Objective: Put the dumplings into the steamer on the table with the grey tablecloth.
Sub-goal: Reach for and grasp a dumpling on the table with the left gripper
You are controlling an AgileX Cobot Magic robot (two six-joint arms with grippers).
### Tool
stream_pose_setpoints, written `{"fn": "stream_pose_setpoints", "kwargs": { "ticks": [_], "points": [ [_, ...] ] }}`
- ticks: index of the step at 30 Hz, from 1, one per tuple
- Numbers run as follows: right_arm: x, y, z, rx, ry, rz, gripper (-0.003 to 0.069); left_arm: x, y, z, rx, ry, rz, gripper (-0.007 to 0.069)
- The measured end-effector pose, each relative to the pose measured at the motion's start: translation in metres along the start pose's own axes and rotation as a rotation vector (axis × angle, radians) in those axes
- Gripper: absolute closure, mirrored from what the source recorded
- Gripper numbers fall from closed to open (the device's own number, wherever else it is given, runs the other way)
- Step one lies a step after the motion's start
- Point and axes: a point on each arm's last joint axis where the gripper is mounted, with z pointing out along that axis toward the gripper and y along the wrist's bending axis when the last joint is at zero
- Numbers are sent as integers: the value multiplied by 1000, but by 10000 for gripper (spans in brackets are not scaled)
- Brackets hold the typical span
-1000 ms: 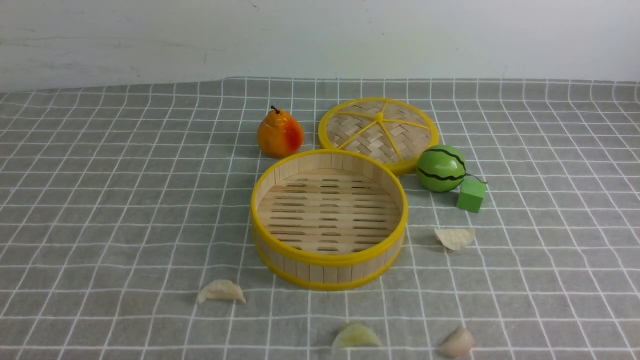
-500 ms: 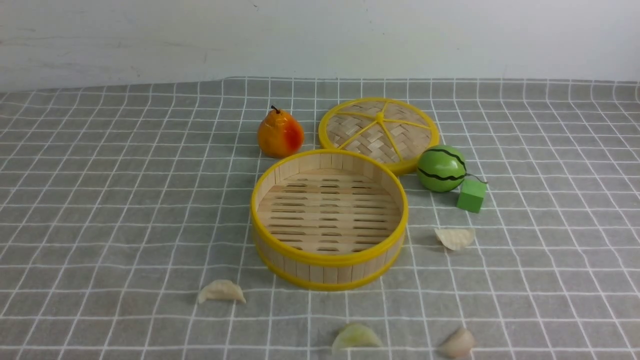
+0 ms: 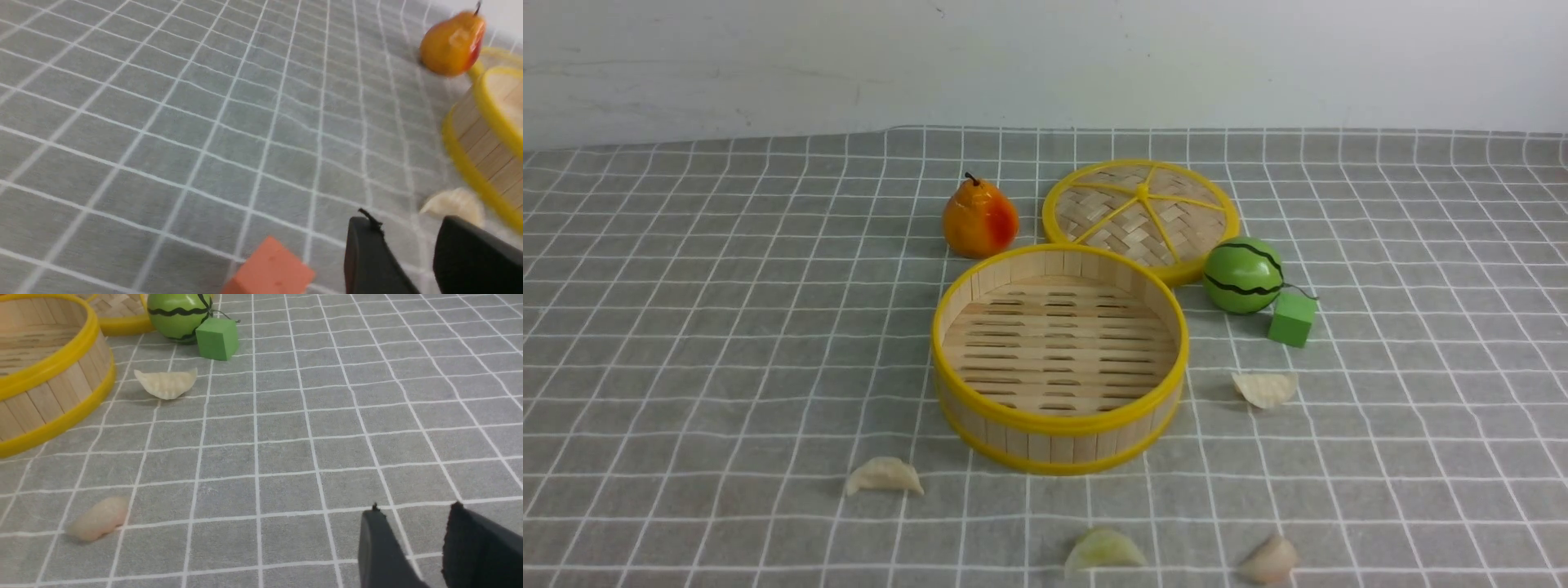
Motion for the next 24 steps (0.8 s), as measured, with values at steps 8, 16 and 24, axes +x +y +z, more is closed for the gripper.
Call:
{"fn": "stream_pose_setpoints", "kwargs": {
  "ticks": [8,16,24],
  "points": [
    [1,18,-1,-193,67,705,419,-11,-14,-2,201,-19,-1131,388],
    [-3,25,-3,-286,94,997,419,-10,-15,-2,215,-1,-1157,388],
    [-15,28,-8,-320,34,841,436,-40,-48,-22,326,4,-592,396]
  ]
}}
